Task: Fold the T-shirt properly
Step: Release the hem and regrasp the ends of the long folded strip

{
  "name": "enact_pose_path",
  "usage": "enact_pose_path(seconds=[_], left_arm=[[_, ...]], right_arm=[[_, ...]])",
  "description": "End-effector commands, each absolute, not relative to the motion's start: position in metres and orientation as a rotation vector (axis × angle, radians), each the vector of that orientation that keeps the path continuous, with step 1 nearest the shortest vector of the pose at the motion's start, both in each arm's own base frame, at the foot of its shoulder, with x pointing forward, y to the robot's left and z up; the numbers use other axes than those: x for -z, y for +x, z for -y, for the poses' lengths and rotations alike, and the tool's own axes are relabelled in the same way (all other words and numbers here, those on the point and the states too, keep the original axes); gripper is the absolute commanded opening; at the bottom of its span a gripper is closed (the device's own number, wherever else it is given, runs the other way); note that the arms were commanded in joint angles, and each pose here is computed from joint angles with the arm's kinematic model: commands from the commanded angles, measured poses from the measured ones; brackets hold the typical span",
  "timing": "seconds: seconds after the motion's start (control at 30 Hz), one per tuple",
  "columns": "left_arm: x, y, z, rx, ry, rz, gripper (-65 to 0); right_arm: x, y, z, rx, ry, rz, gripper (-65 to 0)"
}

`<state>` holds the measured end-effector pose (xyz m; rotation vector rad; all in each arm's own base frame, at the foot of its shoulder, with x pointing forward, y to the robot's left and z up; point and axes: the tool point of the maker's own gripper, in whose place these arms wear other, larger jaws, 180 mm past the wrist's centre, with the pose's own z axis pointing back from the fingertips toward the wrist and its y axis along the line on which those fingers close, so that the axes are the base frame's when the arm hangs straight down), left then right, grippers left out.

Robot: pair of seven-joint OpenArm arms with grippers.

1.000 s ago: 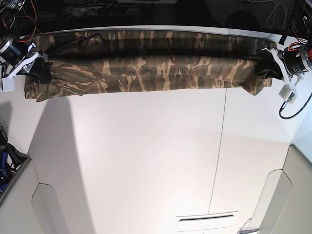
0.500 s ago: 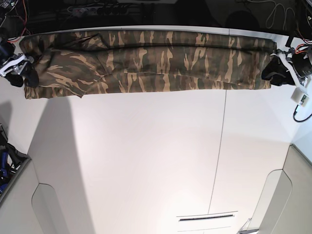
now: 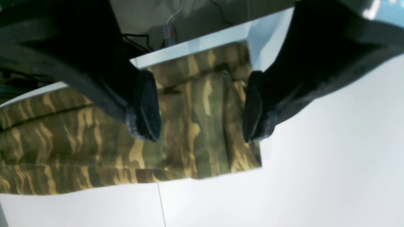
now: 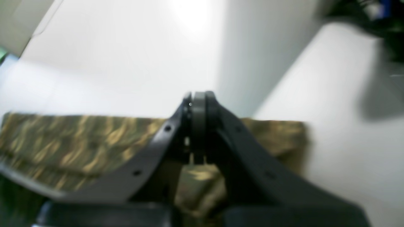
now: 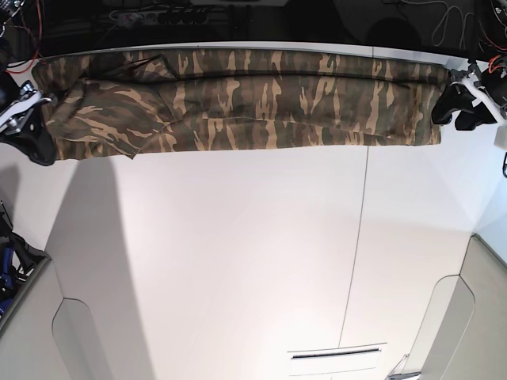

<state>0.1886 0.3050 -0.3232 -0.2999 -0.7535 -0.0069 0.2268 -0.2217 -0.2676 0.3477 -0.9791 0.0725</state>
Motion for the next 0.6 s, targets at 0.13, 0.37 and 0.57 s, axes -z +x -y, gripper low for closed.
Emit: enact_pose_path(seconds=[0.13, 0.37, 0.57], left_arm=[[0.327, 0.190, -0.321, -0.056, -0.303, 0.799, -20.9], [0.351, 0.179, -0.342, -0.150, -0.284, 0.766, -20.9], [0.357, 0.176, -0.343, -0.187, -0.310, 0.761, -20.9]], right_arm=[[0.322, 0.228, 0.198, -0.126, 0.364, 0.828, -65.0], [0.397, 0.212, 0.219, 0.041, 0.383, 0.671, -65.0], [0.404, 0.209, 0.215, 0.090, 0.442, 0.661, -65.0]])
